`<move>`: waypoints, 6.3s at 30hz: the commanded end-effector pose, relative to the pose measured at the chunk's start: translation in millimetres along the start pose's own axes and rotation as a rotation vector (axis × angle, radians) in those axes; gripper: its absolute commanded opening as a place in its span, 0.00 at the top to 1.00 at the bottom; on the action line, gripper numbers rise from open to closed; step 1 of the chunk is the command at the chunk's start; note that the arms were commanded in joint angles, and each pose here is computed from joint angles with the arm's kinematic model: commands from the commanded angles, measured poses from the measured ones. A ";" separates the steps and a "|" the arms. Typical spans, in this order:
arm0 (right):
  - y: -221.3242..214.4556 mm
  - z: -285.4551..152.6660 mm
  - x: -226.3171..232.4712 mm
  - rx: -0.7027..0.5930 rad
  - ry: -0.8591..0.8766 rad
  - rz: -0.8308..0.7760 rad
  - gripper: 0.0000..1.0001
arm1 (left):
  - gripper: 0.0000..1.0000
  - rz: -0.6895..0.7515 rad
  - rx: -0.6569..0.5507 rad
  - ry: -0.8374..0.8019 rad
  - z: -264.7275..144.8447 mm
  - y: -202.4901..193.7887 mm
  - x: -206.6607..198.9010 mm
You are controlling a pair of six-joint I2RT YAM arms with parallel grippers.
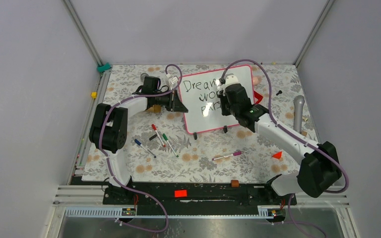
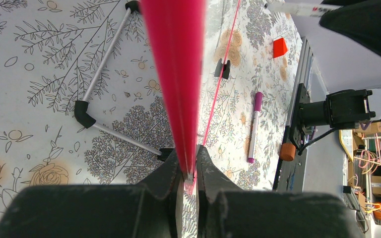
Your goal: Write a sentence on the whiteboard
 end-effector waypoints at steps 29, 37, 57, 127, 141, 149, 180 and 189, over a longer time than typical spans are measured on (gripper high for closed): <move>18.2 25.2 -27.2 -0.020 -0.128 0.050 1.00 | 1.00 -0.129 0.215 0.246 14.7 -82.6 51.5; -5.0 24.3 -28.9 0.022 -0.127 0.049 1.00 | 1.00 -0.129 0.214 0.247 14.7 -82.4 51.9; -22.7 16.4 -41.2 0.060 -0.190 0.032 1.00 | 1.00 -0.131 0.215 0.252 14.5 -82.7 52.4; 38.1 13.2 -55.9 -0.071 -0.182 0.088 1.00 | 1.00 -0.134 0.213 0.250 14.3 -81.9 52.6; 25.1 16.3 -61.2 -0.032 -0.196 0.099 1.00 | 1.00 -0.136 0.215 0.250 14.4 -82.4 52.7; 23.8 -2.1 -63.9 -0.043 -0.197 0.103 1.00 | 1.00 -0.136 0.217 0.250 14.8 -82.8 53.0; 0.8 23.2 -53.8 0.028 -0.153 0.105 1.00 | 1.00 -0.135 0.214 0.255 14.2 -81.9 53.6; -25.7 14.2 -50.9 0.087 -0.132 0.131 1.00 | 1.00 -0.136 0.216 0.258 14.6 -82.4 54.0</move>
Point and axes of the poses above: each gripper's point midway between its finger pads, its own z axis out along the fingers, its own x axis along the line the jaws close on, y = z × x, the point moved 2 cm from there along -z, back along the fingers, and after that the axes turned 1 degree about -z, right-handed, at the moved point
